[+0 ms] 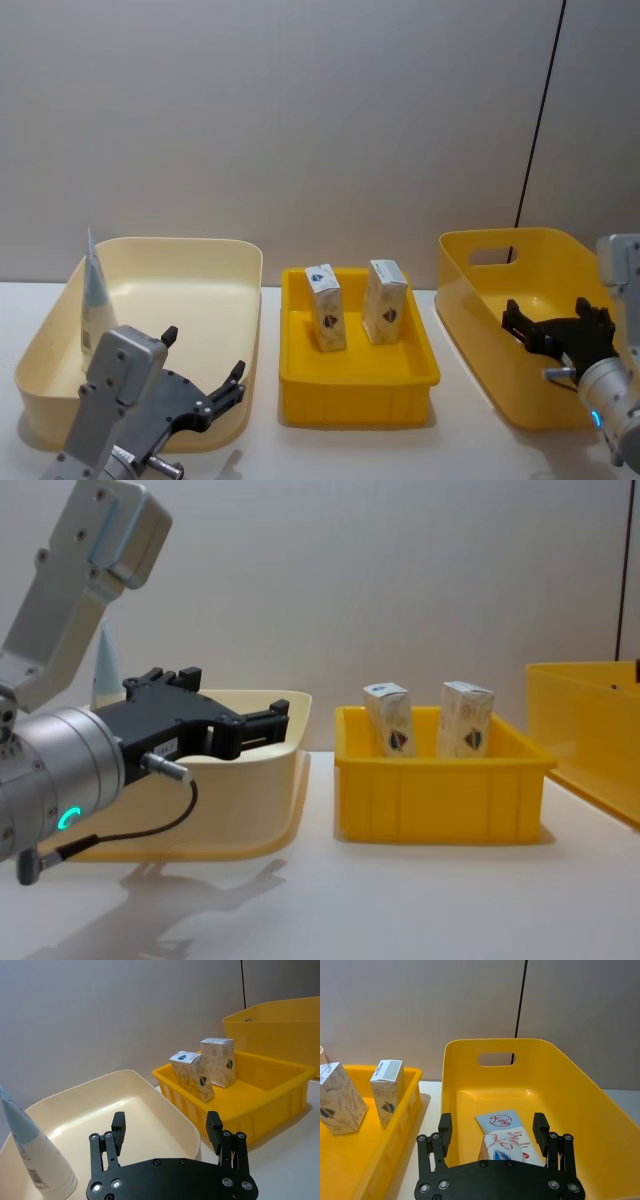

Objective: Bimanual collaborative sorting of washing and personal care products

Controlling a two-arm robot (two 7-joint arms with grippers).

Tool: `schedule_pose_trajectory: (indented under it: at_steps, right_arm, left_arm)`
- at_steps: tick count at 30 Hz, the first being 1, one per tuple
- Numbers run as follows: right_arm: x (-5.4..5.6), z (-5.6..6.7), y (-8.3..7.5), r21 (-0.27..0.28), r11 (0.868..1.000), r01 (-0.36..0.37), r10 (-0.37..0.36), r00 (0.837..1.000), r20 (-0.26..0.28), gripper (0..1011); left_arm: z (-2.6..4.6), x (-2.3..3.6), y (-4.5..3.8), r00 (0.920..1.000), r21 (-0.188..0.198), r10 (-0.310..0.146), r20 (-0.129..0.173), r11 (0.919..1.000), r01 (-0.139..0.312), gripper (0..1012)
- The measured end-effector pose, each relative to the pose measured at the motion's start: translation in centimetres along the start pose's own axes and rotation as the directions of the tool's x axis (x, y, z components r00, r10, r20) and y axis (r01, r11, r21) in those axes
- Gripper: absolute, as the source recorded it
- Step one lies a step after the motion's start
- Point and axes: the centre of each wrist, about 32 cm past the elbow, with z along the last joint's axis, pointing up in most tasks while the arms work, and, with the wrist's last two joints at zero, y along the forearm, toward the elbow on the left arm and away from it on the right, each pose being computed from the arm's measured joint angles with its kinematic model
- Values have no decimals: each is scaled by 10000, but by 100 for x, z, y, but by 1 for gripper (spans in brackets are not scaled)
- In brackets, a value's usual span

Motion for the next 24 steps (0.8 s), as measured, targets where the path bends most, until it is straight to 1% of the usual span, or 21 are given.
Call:
schedule_pose_trajectory:
  at_steps: [4,8,9,12,13,14,15,16,19,20,22,23,24]
  right_arm:
    - [4,3,-17,226,9997,-61,62,10000,-30,1001]
    - [14,9,-50,647,9977,-204,211,9997,-106,1001]
    - [14,9,-50,647,9977,-204,211,9997,-106,1001]
    - [22,16,-81,997,9944,-337,357,9992,-180,1001]
    - [27,21,-96,1203,9918,-422,451,9987,-217,1001]
    - [30,21,-105,1285,9907,-455,489,9985,-233,1001]
    - [37,30,-123,1526,9869,-520,568,9980,-274,1001]
    - [37,30,-123,1526,9869,-520,568,9980,-274,1001]
    - [50,36,-157,1916,9791,-679,756,9966,-332,1001]
    - [57,41,-179,2127,9742,-751,847,9957,-363,1001]
    - [64,47,-197,2366,9681,-824,944,9947,-398,1001]
    - [70,55,-214,2577,9619,-913,1054,9936,-416,1001]
    - [74,59,-226,2677,9588,-946,1100,9930,-430,1001]
  left_arm:
    - [0,0,0,10000,0,0,0,10000,0,1003]
    - [0,0,0,10000,1,0,0,10000,0,1003]
    - [0,0,0,10000,0,0,0,10000,0,1003]
    - [0,0,0,10000,0,0,0,10000,0,1003]
    - [0,0,0,10000,0,0,0,10000,0,1004]
    - [0,0,0,10000,1,0,0,10000,0,1003]
    - [0,0,0,10000,1,0,0,10000,0,1003]
    - [0,0,0,10000,0,0,0,10000,0,1003]
    - [0,0,0,10000,0,0,0,10000,0,1003]
    - [0,0,0,10000,0,0,0,10000,0,1003]
    - [0,0,0,10000,1,0,-1,10000,0,1003]
    - [0,0,0,10000,0,0,0,10000,0,1003]
    - [0,0,0,10000,0,0,0,10000,0,1003]
